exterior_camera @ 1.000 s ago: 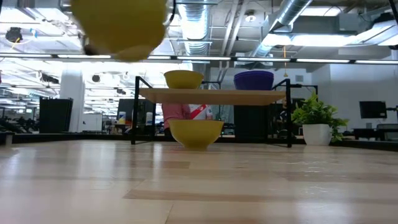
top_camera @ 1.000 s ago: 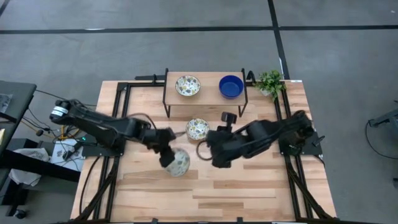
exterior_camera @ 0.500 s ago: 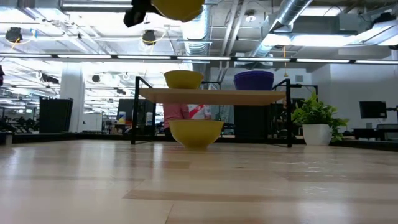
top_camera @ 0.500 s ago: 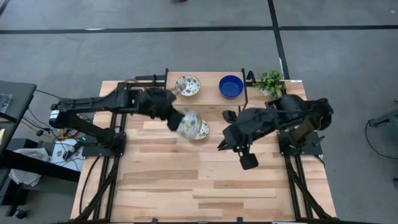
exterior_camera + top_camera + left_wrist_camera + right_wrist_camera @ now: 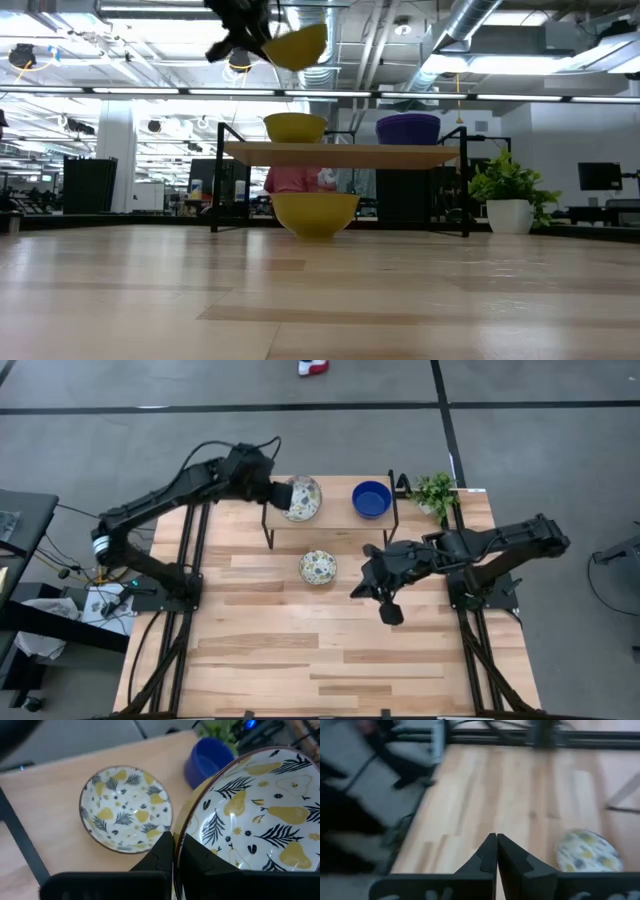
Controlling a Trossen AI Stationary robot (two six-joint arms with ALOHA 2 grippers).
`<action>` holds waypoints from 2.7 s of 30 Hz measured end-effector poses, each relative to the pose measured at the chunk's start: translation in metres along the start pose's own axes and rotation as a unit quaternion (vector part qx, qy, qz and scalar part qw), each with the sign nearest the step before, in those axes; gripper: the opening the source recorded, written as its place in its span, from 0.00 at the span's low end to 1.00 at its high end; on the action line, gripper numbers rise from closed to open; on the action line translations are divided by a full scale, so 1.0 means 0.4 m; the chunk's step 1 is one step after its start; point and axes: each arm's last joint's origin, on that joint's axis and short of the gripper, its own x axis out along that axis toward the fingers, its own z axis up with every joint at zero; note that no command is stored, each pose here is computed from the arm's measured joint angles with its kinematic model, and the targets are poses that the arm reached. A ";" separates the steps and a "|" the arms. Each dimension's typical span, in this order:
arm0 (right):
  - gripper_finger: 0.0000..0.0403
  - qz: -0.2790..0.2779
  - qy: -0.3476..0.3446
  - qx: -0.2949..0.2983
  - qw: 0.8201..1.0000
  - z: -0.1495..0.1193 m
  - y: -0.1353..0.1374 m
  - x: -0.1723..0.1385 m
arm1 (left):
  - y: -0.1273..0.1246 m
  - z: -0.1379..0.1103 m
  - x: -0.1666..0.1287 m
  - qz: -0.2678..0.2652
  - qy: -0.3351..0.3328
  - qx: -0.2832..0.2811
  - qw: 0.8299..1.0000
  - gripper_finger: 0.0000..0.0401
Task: Pick & Place Mini bowls
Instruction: Stack the bottom white patterned bowl on the white patterned bowl on the shelf
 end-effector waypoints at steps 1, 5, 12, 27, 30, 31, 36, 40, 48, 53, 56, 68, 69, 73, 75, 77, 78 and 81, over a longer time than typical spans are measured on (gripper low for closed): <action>0.00 -0.020 -0.006 0.010 1.000 -0.017 -0.005 0.005 | 0.005 0.008 0.019 0.000 0.013 -0.004 1.000 0.03; 0.00 -0.077 -0.011 0.048 0.996 -0.071 -0.023 0.030 | 0.029 0.052 0.078 0.009 0.043 -0.023 0.999 0.03; 0.00 -0.090 0.012 0.066 0.994 -0.098 -0.023 0.081 | 0.099 0.092 0.139 0.063 0.071 -0.039 0.995 0.03; 0.00 -0.083 0.002 0.079 0.993 -0.093 -0.013 0.109 | 0.131 0.097 0.158 0.073 0.094 -0.025 0.993 0.04; 0.00 -0.083 0.000 0.079 0.993 -0.092 -0.013 0.109 | 0.134 0.092 0.161 0.076 0.099 -0.024 0.992 0.04; 0.00 -0.083 0.000 0.079 0.993 -0.092 -0.013 0.109 | 0.137 0.088 0.164 0.078 0.102 -0.025 0.991 0.04; 0.00 -0.083 -0.002 0.079 0.993 -0.091 -0.013 0.109 | 0.155 0.060 0.186 0.090 0.125 -0.029 0.988 0.04; 0.00 -0.083 -0.002 0.087 0.993 -0.091 -0.013 0.109 | 0.158 0.055 0.194 0.089 0.123 -0.030 0.988 0.04; 0.00 -0.079 -0.002 0.090 0.993 -0.092 -0.010 0.109 | 0.144 0.052 0.197 0.079 0.121 -0.022 0.989 0.04; 0.00 -0.079 -0.002 0.102 0.992 -0.092 -0.010 0.109 | 0.133 0.054 0.200 0.069 0.111 -0.017 0.991 0.07; 0.00 -0.079 0.001 0.102 0.992 -0.094 -0.010 0.109 | 0.133 0.053 0.200 0.069 0.112 -0.017 0.991 0.12; 0.00 -0.075 0.000 0.122 0.990 -0.094 -0.003 0.109 | 0.133 0.053 0.200 0.070 0.112 -0.017 0.991 0.20; 0.00 -0.075 0.000 0.125 0.989 -0.094 -0.003 0.109 | 0.133 0.053 0.200 0.070 0.112 -0.017 0.991 0.20; 0.00 -0.075 0.000 0.126 0.989 -0.094 -0.004 0.109 | 0.133 0.054 0.200 0.069 0.112 -0.015 0.991 0.20; 0.00 -0.075 0.000 0.126 0.989 -0.094 -0.004 0.109 | 0.133 0.054 0.200 0.069 0.111 -0.015 0.991 0.20; 0.00 -0.075 0.000 0.126 0.989 -0.094 -0.004 0.109 | 0.133 0.055 0.200 0.068 0.109 -0.014 0.992 0.20; 0.00 -0.075 0.000 0.126 0.989 -0.094 -0.004 0.109 | 0.133 0.055 0.200 0.069 0.108 -0.013 0.992 0.20; 0.00 -0.075 0.000 0.126 0.989 -0.094 -0.004 0.109 | 0.133 0.056 0.200 0.069 0.106 -0.004 0.992 0.20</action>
